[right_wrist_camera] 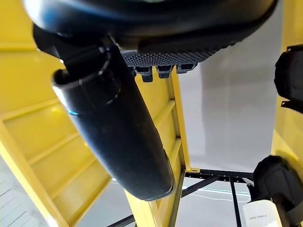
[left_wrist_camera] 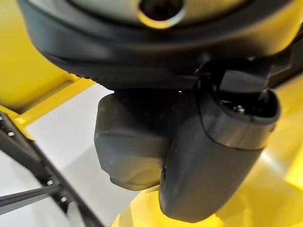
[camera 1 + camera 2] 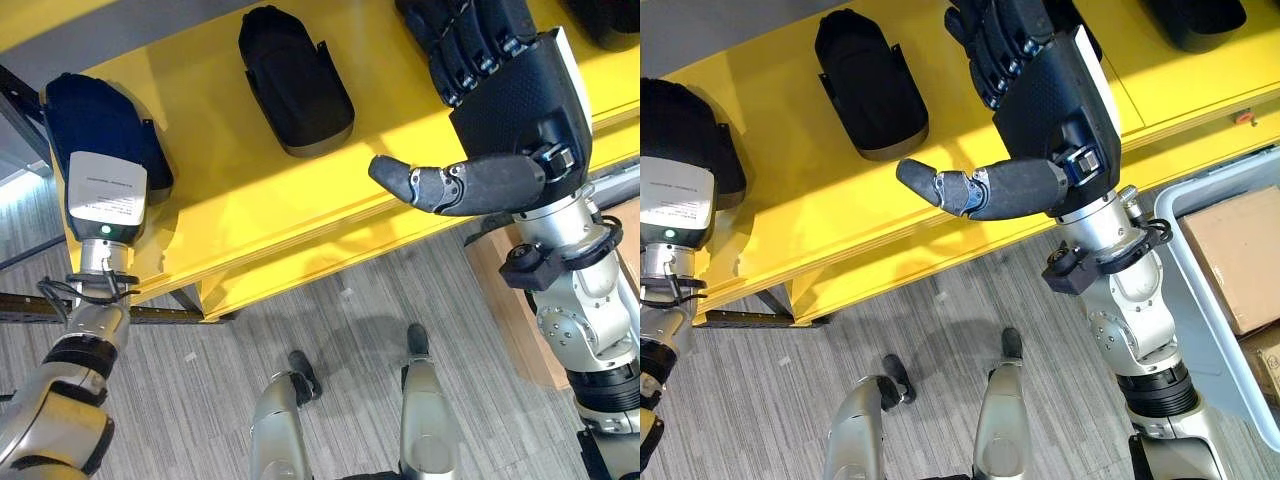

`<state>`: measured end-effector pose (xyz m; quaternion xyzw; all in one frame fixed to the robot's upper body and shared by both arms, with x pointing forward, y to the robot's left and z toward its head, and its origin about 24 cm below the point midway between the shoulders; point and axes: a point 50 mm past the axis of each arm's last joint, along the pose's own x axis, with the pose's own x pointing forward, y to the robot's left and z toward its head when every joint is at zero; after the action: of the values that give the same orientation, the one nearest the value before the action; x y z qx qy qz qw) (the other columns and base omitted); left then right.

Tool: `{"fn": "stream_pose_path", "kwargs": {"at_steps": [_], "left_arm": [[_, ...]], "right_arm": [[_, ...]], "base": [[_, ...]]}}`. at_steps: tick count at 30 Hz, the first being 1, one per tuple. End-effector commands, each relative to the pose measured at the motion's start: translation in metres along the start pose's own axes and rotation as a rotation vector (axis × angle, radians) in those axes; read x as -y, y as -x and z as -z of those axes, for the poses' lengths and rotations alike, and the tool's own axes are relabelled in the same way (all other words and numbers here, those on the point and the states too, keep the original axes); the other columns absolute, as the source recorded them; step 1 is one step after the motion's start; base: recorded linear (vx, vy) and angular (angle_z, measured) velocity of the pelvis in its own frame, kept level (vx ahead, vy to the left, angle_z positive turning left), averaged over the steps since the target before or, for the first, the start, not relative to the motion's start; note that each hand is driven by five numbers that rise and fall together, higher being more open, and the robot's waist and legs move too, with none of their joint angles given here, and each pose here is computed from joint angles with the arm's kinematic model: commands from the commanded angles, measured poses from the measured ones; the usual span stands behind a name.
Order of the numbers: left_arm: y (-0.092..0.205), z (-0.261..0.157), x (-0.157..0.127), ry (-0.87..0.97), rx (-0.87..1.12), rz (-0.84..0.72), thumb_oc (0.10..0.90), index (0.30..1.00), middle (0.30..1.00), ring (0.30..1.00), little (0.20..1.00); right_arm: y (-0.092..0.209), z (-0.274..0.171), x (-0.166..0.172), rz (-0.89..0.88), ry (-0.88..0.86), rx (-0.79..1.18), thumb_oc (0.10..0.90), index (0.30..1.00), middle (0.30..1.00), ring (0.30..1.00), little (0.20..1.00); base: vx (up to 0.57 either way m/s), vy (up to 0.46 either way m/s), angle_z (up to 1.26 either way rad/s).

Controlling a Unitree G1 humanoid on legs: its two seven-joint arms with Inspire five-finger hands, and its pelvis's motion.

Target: Move parts from the plastic box to the shelf.

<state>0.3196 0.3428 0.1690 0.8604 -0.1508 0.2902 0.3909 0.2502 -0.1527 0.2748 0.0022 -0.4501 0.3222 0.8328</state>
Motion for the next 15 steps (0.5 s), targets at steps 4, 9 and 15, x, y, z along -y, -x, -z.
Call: {"fn": "stream_pose_path", "kwargs": {"at_steps": [4,9,15], "left_arm": [[-0.041,0.068,-0.036,-0.164,-0.13,-0.147,0.4,0.3,0.3,0.3,0.3],[-0.044,0.066,-0.039,-0.113,-0.183,-0.163,0.4,0.3,0.3,0.3,0.3],[-0.034,0.051,-0.031,0.001,-0.238,-0.144,0.4,0.3,0.3,0.3,0.3]], "right_arm": [[-0.012,-0.049,-0.01,-0.076,0.046,0.31,0.9,1.0,1.0,1.0,1.0],[-0.01,-0.049,-0.012,-0.09,0.044,0.317,0.9,1.0,1.0,1.0,1.0],[-0.01,-0.05,-0.011,-0.08,0.064,0.329,0.9,1.0,1.0,1.0,1.0]], "base": [[0.03,0.163,-0.16],[0.01,0.058,-0.13],[0.0,-0.058,0.04]]}}
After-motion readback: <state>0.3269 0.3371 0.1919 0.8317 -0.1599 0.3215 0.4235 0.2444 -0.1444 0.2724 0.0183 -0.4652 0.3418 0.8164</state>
